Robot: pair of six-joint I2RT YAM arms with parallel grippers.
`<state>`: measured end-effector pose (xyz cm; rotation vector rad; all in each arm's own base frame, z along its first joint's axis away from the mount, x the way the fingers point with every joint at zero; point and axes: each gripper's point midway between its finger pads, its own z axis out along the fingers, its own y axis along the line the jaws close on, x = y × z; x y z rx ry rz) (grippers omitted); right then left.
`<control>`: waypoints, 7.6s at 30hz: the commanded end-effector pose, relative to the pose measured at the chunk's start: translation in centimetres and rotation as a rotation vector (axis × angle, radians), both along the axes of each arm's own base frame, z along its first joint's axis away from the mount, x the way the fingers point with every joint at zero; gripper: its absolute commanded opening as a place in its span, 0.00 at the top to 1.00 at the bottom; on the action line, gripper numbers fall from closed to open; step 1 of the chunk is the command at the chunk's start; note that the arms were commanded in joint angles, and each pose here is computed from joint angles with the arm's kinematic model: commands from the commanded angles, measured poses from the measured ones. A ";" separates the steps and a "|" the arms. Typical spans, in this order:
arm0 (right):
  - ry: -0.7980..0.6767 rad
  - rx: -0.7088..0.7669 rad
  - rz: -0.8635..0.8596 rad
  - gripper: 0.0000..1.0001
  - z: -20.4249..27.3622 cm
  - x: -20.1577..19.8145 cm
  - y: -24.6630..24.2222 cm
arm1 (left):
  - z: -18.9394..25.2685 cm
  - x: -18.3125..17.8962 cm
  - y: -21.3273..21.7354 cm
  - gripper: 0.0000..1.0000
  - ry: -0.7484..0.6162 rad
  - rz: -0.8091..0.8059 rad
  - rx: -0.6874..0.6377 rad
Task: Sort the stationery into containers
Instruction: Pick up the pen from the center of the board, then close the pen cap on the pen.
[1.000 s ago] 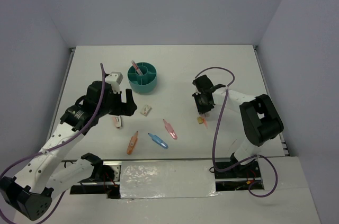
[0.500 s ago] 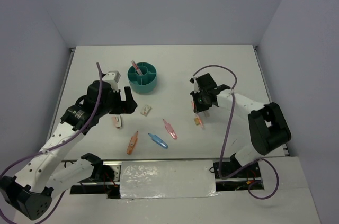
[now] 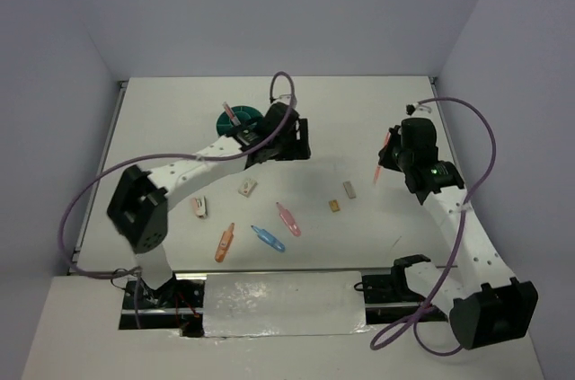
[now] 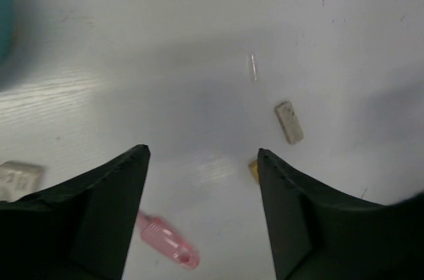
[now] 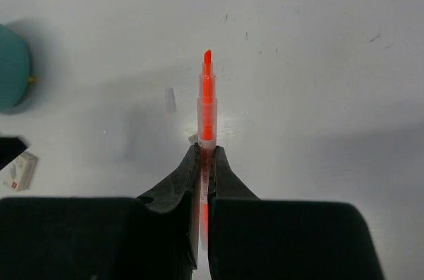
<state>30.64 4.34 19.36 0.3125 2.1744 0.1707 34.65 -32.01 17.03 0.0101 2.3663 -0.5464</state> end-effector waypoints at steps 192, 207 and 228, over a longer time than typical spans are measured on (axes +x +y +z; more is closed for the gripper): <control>-0.788 0.587 1.079 1.00 19.5 -9.1 30.5 | 15.8 -8.8 9.2 1.00 -0.642 -0.314 -0.992; -0.789 0.513 1.150 1.00 19.1 -8.4 32.1 | 16.0 -7.7 9.7 0.68 -0.634 -0.237 -0.764; -0.731 0.479 1.161 1.00 19.3 -8.4 32.1 | 14.7 -8.1 9.2 0.59 -0.596 -0.298 -0.655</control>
